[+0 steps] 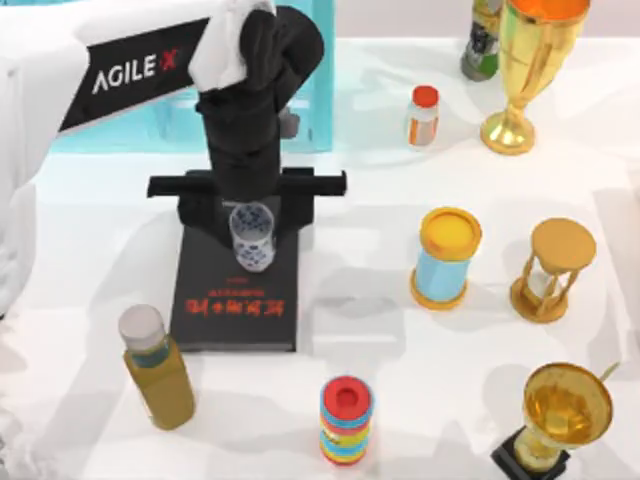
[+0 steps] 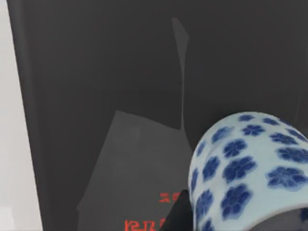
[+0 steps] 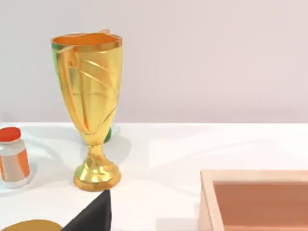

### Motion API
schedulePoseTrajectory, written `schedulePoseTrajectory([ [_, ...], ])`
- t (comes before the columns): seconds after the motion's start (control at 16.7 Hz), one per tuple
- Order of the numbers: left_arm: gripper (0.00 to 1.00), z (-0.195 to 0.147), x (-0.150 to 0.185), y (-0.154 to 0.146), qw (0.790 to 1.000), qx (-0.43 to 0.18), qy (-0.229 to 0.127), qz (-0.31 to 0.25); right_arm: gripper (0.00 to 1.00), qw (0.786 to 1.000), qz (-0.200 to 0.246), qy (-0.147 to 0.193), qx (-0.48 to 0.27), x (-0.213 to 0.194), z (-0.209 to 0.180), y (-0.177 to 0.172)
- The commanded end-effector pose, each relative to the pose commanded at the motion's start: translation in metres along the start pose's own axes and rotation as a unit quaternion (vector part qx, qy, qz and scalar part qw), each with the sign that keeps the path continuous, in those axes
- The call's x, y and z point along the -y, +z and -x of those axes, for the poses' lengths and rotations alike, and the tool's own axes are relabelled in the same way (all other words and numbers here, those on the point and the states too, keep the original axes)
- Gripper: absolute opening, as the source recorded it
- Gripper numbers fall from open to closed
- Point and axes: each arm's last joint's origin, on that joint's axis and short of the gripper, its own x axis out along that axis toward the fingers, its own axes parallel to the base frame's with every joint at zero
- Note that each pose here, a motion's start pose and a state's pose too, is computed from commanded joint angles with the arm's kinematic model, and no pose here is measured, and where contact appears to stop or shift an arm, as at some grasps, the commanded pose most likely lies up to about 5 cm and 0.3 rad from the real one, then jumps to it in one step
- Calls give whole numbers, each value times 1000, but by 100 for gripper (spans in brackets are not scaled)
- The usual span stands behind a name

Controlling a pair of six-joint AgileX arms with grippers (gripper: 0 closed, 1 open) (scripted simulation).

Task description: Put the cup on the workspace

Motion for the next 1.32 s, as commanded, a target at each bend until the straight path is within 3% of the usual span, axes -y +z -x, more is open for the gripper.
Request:
schedulePoseTrajectory([
  [0.36,0,44,0,0,1000,-1,0,0,100,1000,0,0,0,0,0,0],
  [0.66,0,43,-2,0,1000,-3,2,0,100,1000,0,0,0,0,0,0],
  [0.84,0,54,-36,-1,1000,-3,1,-1,100,1000,0,0,0,0,0,0],
  [1.08,0,80,-116,-18,1000,1,0,0,100,1000,0,0,0,0,0,0],
  [1.32,0,85,-138,-27,1000,0,0,0,100,1000,0,0,0,0,0,0],
])
